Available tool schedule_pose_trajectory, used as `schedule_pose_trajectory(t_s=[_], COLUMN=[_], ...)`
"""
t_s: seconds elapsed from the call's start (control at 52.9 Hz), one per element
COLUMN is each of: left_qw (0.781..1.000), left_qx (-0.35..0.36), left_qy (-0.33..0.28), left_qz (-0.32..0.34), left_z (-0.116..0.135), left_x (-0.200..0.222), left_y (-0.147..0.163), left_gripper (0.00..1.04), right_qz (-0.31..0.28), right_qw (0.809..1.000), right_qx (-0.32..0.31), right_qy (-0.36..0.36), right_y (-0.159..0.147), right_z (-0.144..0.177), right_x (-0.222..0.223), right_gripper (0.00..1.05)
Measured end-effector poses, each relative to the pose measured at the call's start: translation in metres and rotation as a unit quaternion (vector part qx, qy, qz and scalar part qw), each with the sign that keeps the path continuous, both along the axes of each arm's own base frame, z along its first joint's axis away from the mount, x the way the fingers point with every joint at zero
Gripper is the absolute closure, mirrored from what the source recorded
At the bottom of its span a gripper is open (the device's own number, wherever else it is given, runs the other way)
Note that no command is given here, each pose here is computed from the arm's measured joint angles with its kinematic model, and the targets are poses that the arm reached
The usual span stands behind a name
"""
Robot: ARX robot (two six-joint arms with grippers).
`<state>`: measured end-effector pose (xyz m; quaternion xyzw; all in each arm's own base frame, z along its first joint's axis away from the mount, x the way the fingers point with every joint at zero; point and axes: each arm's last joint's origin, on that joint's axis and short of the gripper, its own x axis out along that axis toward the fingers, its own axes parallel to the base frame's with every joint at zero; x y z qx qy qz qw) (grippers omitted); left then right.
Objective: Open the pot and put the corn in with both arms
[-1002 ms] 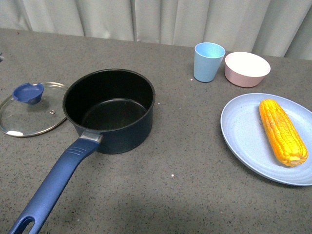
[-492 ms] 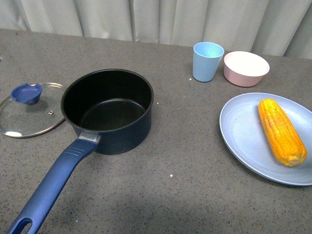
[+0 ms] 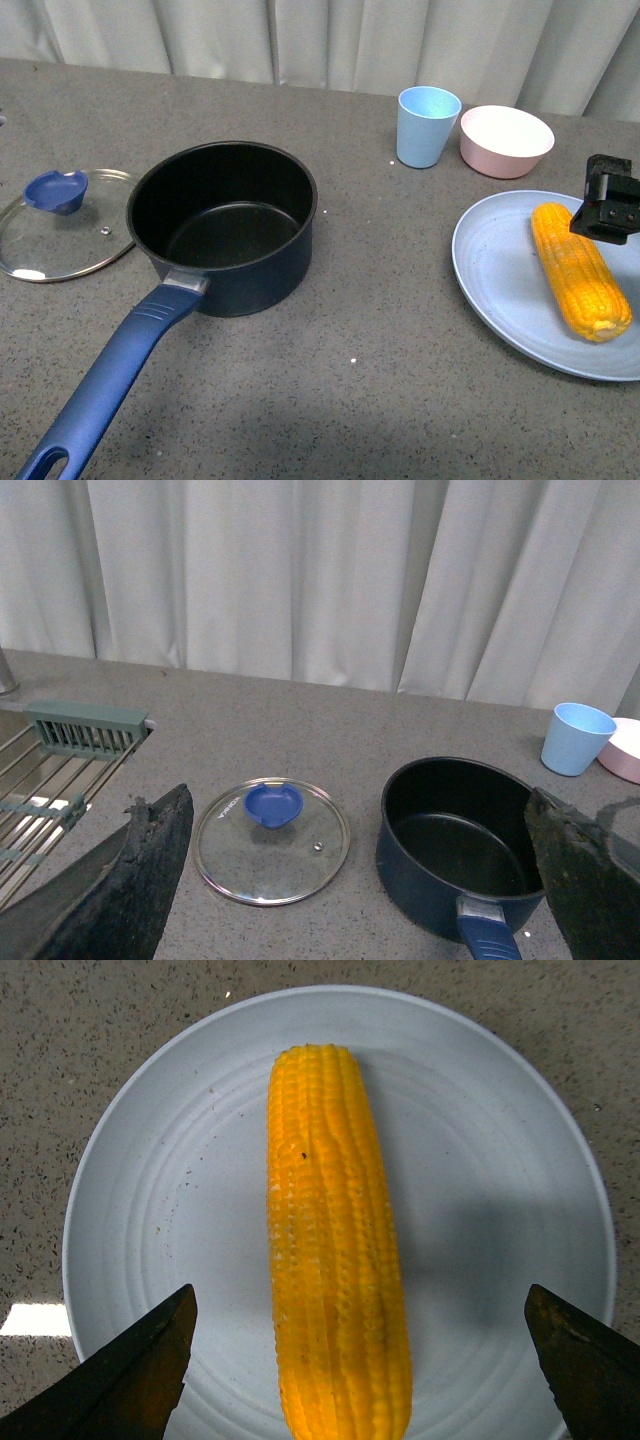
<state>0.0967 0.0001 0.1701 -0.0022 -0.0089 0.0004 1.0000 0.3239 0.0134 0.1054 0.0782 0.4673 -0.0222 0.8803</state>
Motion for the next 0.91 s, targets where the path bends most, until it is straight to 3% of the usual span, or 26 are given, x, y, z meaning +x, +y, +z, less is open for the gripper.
schedule_pose_trajectory(t_s=[0.643,0.908], left_qw=[1.0,1.0], left_qx=[0.0,0.0], left_qy=[0.0,0.0], left_qz=[0.0,0.0], left_z=[0.0,0.0], left_x=[0.0,0.0], left_y=[0.0,0.0], left_gripper=[0.06,0.06], right_qz=[0.01,0.011], right_qw=[0.998,0.997], right_qx=[0.006,0.004], right_qy=[0.068,0.077], right_y=[0.01,0.012], right_z=[-0.034,-0.038], right_x=[0.022,0.021], right_gripper=[0.09,0.52])
